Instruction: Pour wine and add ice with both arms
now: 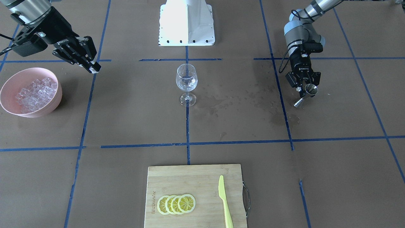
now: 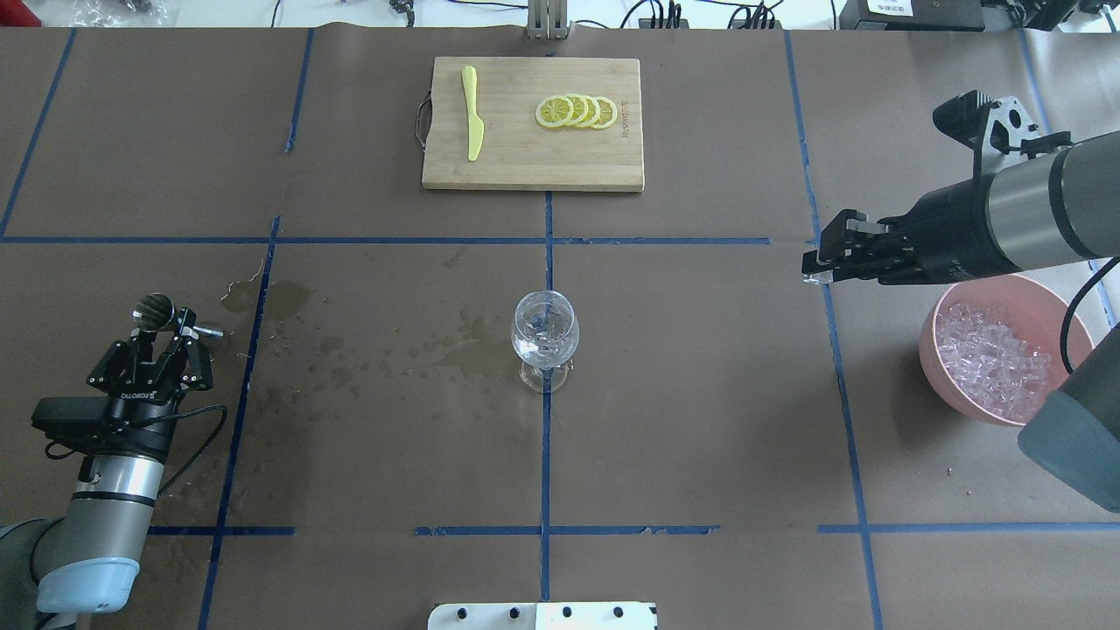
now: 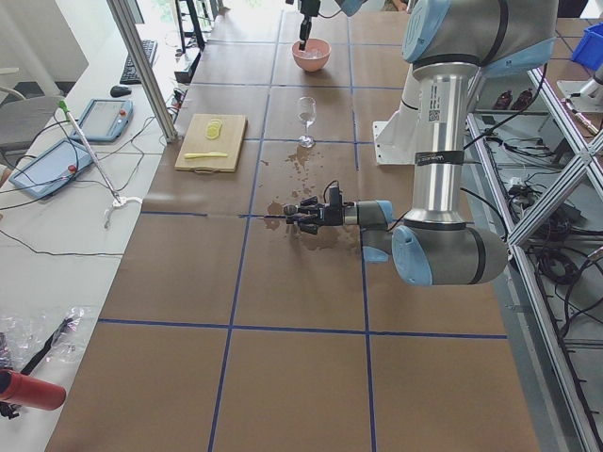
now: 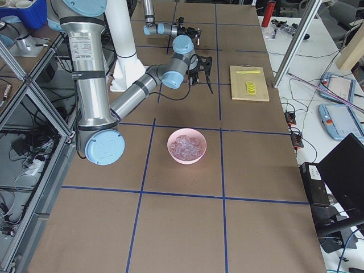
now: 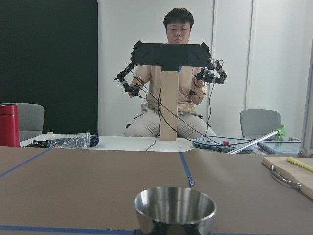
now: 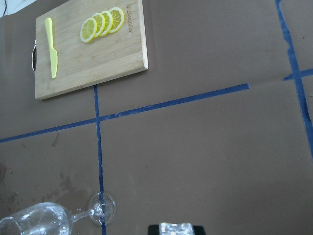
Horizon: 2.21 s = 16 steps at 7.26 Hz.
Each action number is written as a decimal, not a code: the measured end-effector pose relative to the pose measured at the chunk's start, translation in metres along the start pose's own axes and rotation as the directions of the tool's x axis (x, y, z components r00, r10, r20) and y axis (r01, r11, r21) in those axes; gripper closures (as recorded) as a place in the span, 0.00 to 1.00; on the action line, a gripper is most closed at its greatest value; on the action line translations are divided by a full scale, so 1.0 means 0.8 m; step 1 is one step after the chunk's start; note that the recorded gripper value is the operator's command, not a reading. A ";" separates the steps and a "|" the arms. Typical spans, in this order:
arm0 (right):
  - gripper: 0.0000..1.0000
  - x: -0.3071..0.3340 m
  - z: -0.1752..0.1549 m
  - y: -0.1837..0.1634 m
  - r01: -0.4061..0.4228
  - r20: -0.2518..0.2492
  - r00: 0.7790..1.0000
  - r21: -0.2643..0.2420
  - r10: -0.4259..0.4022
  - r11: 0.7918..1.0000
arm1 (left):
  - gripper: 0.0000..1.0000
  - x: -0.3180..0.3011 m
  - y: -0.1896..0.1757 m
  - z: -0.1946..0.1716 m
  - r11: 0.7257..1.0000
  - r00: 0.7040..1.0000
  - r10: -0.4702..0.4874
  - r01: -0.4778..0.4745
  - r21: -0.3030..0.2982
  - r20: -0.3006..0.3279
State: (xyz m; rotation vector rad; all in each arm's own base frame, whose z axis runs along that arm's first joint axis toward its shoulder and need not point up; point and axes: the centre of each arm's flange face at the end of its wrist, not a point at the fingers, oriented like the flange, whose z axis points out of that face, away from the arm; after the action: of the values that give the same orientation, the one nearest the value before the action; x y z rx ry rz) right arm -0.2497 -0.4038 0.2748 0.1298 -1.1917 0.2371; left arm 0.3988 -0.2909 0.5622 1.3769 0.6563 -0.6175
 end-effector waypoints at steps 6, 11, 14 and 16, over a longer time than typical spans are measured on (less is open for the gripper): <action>1.00 -0.040 0.015 0.003 0.003 0.039 0.999 -0.014 -0.002 1.000 | 0.00 0.004 -0.002 0.000 0.998 0.999 0.031 -0.033 -0.048 -0.027; 1.00 -0.075 0.015 0.004 0.013 0.079 0.997 -0.017 -0.012 1.000 | 0.00 -0.041 -0.043 -0.022 0.949 0.977 0.132 -0.173 -0.264 -0.169; 1.00 -0.094 0.017 0.011 0.029 0.100 0.995 -0.031 -0.026 0.999 | 0.00 -0.048 -0.047 -0.043 0.868 0.953 0.093 -0.219 -0.445 -0.288; 1.00 -0.119 0.025 0.021 0.025 0.124 0.992 -0.054 -0.018 0.998 | 0.00 -0.045 -0.086 -0.070 0.778 0.927 0.025 -0.252 -0.575 -0.373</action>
State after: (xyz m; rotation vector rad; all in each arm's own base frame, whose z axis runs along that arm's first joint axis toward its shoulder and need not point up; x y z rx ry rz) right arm -0.3055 -0.4030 0.1930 0.1105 -1.3182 0.1789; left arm 0.3207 -0.2414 0.5382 0.8965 0.9303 -0.0037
